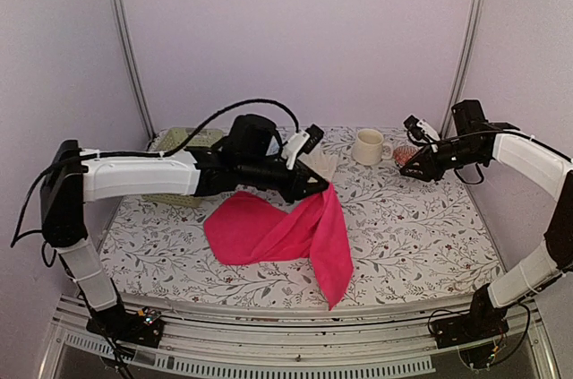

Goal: Roll the towels
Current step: Place the towel at the center of the board, then flatten out the towel at the center of the board.

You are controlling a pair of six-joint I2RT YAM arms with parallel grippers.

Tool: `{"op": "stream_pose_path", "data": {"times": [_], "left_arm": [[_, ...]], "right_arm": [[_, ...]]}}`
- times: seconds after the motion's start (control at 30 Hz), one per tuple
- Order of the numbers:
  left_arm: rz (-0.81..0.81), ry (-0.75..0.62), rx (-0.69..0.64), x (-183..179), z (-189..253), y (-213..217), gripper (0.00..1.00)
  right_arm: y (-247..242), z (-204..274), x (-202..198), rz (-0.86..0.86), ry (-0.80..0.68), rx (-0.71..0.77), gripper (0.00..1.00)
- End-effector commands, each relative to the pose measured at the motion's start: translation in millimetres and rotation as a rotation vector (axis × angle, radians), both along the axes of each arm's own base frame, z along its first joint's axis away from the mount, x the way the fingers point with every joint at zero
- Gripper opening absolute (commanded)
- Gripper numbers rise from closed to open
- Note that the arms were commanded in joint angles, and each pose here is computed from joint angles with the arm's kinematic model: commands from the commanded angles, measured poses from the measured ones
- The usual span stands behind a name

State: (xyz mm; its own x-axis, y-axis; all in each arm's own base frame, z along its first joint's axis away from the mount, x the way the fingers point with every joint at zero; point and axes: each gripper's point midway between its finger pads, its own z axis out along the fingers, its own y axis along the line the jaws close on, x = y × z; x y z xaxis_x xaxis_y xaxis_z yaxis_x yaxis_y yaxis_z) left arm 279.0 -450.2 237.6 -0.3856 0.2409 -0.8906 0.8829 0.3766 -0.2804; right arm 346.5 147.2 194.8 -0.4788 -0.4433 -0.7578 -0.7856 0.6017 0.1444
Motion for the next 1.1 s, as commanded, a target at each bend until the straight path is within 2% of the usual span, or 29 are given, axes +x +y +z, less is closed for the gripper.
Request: {"op": "stream_pose_path", "data": {"times": [0.0, 0.1, 0.17, 0.37, 0.57, 0.77, 1.07], "left_arm": [[-0.071, 0.081, 0.084, -15, -19, -10, 0.24], [0.020, 0.042, 0.170, -4, -25, 11, 0.39], [0.086, 0.048, 0.227, 4, -33, 32, 0.43], [0.270, 0.201, 0.359, 15, -87, 101, 0.44], [0.423, 0.287, 0.386, 16, -112, 150, 0.44], [0.531, 0.338, 0.342, 22, -116, 177, 0.44], [0.551, 0.375, 0.329, 17, -120, 181, 0.44]], "right_arm": [[5, -6, -20, 0.034, 0.073, 0.011, 0.36], [22, -16, -46, 0.125, 0.096, -0.050, 0.35], [39, -21, -72, 0.231, 0.083, -0.092, 0.34], [94, -45, -159, 0.600, 0.069, -0.168, 0.33], [129, -83, -215, 0.840, 0.072, -0.283, 0.36], [156, -120, -240, 0.945, 0.003, -0.386, 0.37], [171, -167, -253, 0.973, -0.007, -0.480, 0.36]]}}
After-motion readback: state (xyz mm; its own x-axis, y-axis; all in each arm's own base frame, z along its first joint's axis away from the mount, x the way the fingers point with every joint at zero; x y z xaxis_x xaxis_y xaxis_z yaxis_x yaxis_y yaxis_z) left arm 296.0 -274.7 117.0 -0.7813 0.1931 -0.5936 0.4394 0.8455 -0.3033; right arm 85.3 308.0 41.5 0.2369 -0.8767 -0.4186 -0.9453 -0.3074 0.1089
